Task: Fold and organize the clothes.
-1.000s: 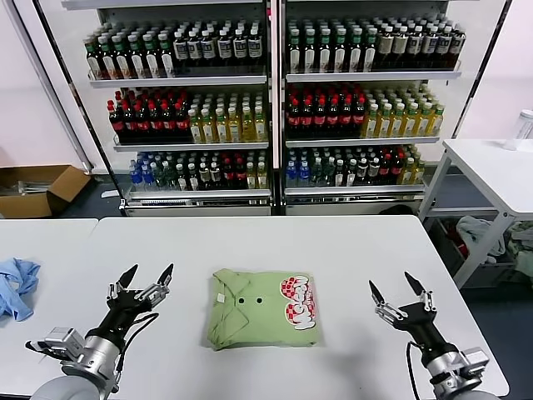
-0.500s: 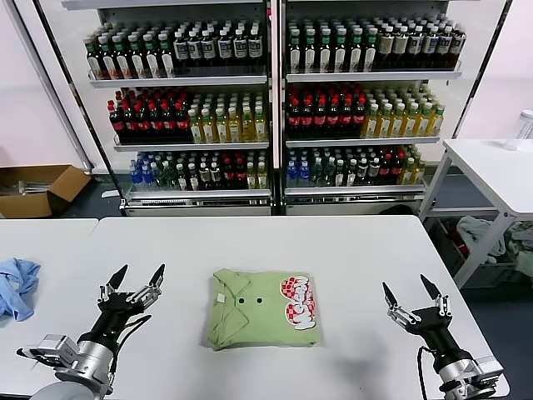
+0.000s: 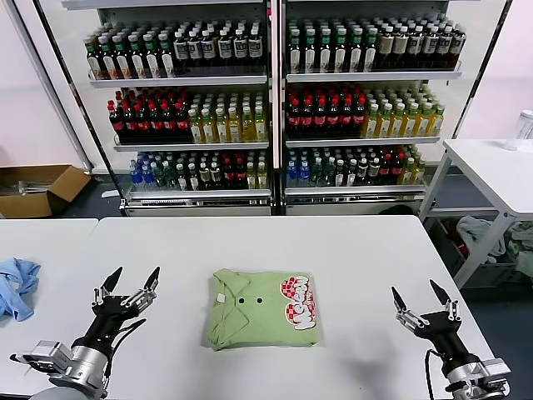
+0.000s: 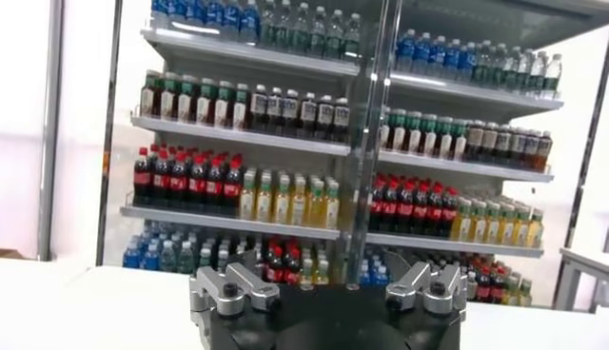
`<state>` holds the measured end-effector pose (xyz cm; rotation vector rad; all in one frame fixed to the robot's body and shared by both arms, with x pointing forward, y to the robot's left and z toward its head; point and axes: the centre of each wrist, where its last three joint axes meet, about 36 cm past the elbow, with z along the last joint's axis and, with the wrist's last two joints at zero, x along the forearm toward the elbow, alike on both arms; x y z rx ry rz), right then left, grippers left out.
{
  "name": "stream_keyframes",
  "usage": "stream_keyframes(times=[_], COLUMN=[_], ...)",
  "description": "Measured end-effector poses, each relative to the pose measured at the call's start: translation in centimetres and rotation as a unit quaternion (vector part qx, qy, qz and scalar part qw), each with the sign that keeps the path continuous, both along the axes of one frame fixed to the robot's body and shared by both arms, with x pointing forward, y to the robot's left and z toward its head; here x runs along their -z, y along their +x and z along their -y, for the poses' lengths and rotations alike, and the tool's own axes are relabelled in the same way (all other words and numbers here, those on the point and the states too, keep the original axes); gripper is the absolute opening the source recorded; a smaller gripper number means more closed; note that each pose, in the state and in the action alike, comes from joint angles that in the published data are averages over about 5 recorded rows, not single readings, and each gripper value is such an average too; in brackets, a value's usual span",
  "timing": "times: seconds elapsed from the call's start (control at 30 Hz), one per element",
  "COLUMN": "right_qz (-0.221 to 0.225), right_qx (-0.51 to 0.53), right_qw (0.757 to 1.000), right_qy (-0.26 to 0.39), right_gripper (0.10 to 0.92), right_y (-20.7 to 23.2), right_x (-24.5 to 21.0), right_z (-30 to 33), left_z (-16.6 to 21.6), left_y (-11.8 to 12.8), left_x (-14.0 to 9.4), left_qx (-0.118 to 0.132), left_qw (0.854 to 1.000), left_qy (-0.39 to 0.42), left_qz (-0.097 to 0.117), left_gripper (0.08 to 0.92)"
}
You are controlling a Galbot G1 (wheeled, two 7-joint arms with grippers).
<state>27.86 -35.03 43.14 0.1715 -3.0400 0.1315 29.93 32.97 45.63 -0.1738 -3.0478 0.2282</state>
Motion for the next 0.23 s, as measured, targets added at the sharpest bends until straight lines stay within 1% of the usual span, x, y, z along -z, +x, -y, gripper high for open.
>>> stream_keyframes(times=[0.23], right_qz=[-0.002], right_qx=[0.007], right_qw=[1.000], right_qy=[-0.003], right_gripper=[0.823], right_y=[-0.15], right_x=[-0.17], right_z=[0.30], left_z=[-0.04], left_y=[0.17], left_x=[-0.10], left_qx=[0.008], left_qw=[1.000], left_qy=[0.003], left_qz=[0.004], left_gripper=[0.823])
